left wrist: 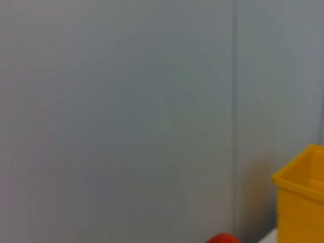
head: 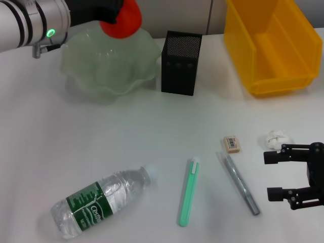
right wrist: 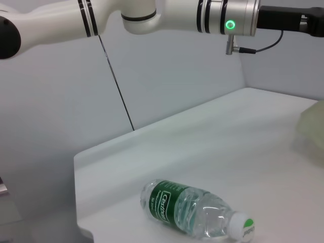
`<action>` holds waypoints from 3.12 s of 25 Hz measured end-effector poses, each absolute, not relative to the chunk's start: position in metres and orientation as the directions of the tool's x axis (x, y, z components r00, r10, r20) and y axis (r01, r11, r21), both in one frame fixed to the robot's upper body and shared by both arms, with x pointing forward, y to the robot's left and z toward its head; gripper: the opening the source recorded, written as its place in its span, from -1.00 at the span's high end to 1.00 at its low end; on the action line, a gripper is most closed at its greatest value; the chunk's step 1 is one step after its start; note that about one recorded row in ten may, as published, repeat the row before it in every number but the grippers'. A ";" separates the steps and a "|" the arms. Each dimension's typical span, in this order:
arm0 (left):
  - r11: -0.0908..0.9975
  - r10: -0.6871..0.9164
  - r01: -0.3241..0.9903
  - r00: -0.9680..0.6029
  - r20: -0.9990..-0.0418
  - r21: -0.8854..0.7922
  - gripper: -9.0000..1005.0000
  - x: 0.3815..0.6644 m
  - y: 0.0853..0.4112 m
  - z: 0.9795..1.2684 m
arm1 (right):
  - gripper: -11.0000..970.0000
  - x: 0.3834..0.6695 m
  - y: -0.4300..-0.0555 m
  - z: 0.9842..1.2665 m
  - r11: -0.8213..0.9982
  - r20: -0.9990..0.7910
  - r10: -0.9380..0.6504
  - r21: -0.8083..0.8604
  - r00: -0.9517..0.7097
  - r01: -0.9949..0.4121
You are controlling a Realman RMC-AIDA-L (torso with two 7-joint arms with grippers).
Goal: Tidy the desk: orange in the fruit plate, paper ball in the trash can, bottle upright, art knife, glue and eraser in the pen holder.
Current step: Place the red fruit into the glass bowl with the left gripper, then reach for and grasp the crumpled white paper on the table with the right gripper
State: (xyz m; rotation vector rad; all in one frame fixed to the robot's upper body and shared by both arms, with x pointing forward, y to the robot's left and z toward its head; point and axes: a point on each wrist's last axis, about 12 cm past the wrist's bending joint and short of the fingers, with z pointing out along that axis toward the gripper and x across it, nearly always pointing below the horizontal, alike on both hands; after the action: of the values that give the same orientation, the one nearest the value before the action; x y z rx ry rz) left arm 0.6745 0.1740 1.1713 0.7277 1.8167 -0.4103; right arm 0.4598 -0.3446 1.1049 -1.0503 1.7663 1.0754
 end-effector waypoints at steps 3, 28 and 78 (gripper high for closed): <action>0.786 0.253 0.617 -0.250 -0.935 0.048 0.62 0.676 0.180 1.170 | -0.67 0.460 -0.344 1.105 0.292 -0.911 -0.238 0.263 -0.336 -0.920; 0.470 0.142 0.875 -0.206 -0.968 -0.117 -0.67 0.570 0.254 1.150 | -0.67 0.471 -0.351 1.122 0.347 -0.919 -0.244 0.215 -0.310 -0.913; 0.160 0.146 0.972 -0.195 -0.970 -0.171 -0.66 0.487 0.267 1.093 | -0.67 0.595 -0.258 1.147 0.769 -0.139 -0.628 0.041 -0.766 -0.638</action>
State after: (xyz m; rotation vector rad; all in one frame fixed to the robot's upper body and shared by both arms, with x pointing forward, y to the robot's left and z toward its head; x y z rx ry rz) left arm 0.4867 0.2672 1.0931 1.1208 1.5323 -1.1500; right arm 0.5947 -0.2578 1.1470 -1.0216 2.8436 0.1303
